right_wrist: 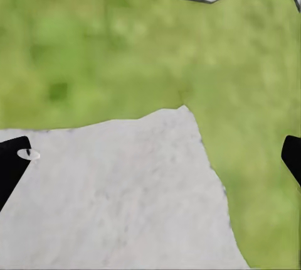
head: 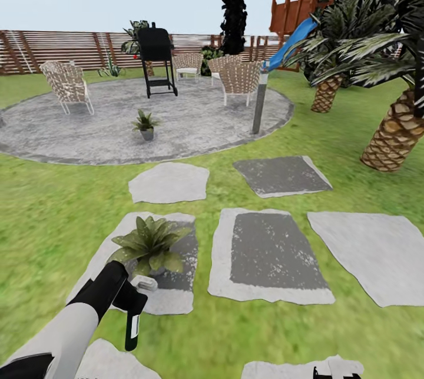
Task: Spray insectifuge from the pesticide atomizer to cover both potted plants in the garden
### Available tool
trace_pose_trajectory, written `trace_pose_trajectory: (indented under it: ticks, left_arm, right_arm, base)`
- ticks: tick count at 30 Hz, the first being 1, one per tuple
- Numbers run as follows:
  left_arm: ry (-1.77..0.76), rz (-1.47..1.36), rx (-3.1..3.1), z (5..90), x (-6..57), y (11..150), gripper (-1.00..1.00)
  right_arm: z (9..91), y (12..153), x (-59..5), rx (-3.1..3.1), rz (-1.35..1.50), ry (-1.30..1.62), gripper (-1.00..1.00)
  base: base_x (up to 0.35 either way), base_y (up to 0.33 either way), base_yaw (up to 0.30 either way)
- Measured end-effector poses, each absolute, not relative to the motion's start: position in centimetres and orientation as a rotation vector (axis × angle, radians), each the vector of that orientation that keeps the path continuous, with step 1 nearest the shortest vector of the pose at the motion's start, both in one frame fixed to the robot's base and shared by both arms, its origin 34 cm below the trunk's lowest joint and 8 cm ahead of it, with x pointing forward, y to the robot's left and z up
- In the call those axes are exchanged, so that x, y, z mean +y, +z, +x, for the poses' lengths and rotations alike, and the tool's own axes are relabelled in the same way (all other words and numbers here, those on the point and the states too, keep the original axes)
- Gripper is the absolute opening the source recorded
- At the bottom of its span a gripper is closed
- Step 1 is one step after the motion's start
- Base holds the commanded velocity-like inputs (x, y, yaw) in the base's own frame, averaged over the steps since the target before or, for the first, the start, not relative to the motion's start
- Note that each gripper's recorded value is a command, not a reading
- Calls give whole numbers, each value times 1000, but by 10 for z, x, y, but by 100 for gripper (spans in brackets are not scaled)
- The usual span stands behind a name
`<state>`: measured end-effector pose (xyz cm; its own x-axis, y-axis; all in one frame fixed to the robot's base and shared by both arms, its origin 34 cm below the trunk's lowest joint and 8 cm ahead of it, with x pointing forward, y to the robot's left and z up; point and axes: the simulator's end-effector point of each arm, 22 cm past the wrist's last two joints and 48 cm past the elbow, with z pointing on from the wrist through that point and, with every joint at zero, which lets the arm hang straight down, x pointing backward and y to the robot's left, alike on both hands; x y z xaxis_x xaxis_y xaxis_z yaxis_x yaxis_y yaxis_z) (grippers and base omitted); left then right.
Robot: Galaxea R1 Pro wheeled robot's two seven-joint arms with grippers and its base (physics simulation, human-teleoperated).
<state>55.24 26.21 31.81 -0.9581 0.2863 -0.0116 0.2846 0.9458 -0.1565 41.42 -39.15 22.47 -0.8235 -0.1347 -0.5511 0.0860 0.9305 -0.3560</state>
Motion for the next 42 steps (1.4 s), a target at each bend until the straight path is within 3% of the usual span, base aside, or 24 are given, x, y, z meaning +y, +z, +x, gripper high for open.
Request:
trace_pose_trajectory:
  ticks: [28, 42]
  left_arm:
    - [248, -451, -3080, 551, 262, 314, -100]
    - [240, -453, -3105, 559, 264, 319, -100]
  right_arm:
    - [411, 221, -391, 2500, -37, -495, 100]
    - [411, 221, -391, 2500, -37, -495, 100]
  base:
    - [53, -309, 265]
    - [183, -280, 265]
